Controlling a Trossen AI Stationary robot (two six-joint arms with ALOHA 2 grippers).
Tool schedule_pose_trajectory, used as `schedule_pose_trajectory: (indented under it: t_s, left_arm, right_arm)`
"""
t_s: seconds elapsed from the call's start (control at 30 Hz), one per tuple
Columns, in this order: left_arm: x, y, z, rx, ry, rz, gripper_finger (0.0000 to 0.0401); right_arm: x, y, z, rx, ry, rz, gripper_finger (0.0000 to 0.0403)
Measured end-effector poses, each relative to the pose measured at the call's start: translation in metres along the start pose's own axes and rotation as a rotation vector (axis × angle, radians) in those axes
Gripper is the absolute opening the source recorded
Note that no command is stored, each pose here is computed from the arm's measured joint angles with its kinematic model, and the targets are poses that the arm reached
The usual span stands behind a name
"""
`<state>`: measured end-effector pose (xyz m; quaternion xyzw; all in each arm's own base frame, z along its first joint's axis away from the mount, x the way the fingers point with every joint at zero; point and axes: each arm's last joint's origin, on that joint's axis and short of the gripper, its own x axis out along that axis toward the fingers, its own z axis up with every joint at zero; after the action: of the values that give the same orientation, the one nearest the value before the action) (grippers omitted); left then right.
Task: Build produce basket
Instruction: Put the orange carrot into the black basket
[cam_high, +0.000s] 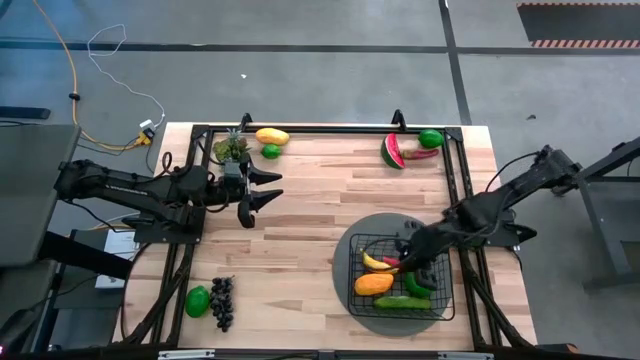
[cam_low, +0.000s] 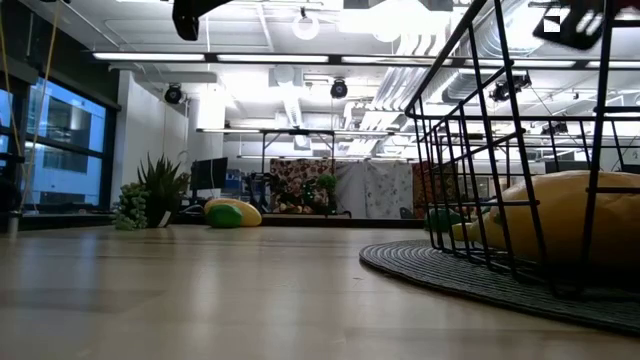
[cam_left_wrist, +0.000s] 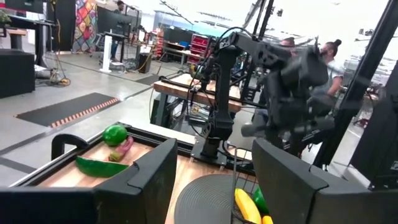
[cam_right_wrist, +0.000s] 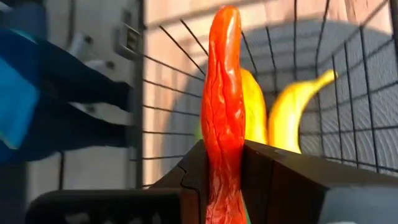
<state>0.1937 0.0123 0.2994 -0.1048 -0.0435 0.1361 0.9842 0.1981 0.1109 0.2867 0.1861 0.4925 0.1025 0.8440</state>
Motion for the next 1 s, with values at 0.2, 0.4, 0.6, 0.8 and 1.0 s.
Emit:
schedule_pose_trajectory:
  t_s: [0.2,0.4,0.6,0.8,1.0]
  left_arm:
    - [0.000,0.001,0.000,0.000,-0.005,0.020,0.0200]
    - [0.000,0.001,0.000,0.000,-0.009,0.044,0.0200]
    - [0.000,0.001,0.000,0.000,-0.011,0.048,0.0200]
    - [0.000,0.001,0.000,0.000,-0.011,0.048,0.0200]
    - [0.000,0.001,0.000,0.000,-0.011,0.047,0.0200]
  right_arm:
    - [0.037,-0.012,-0.010,-0.017,0.138,-0.127,0.0050]
    - [0.065,-0.019,-0.013,-0.049,0.207,-0.224,0.0050]
    - [0.089,-0.023,-0.015,-0.057,0.265,-0.278,0.0050]
    - [0.103,-0.028,-0.016,-0.057,0.278,-0.357,0.0050]
    - [0.104,-0.028,-0.015,-0.051,0.256,-0.363,0.0050]
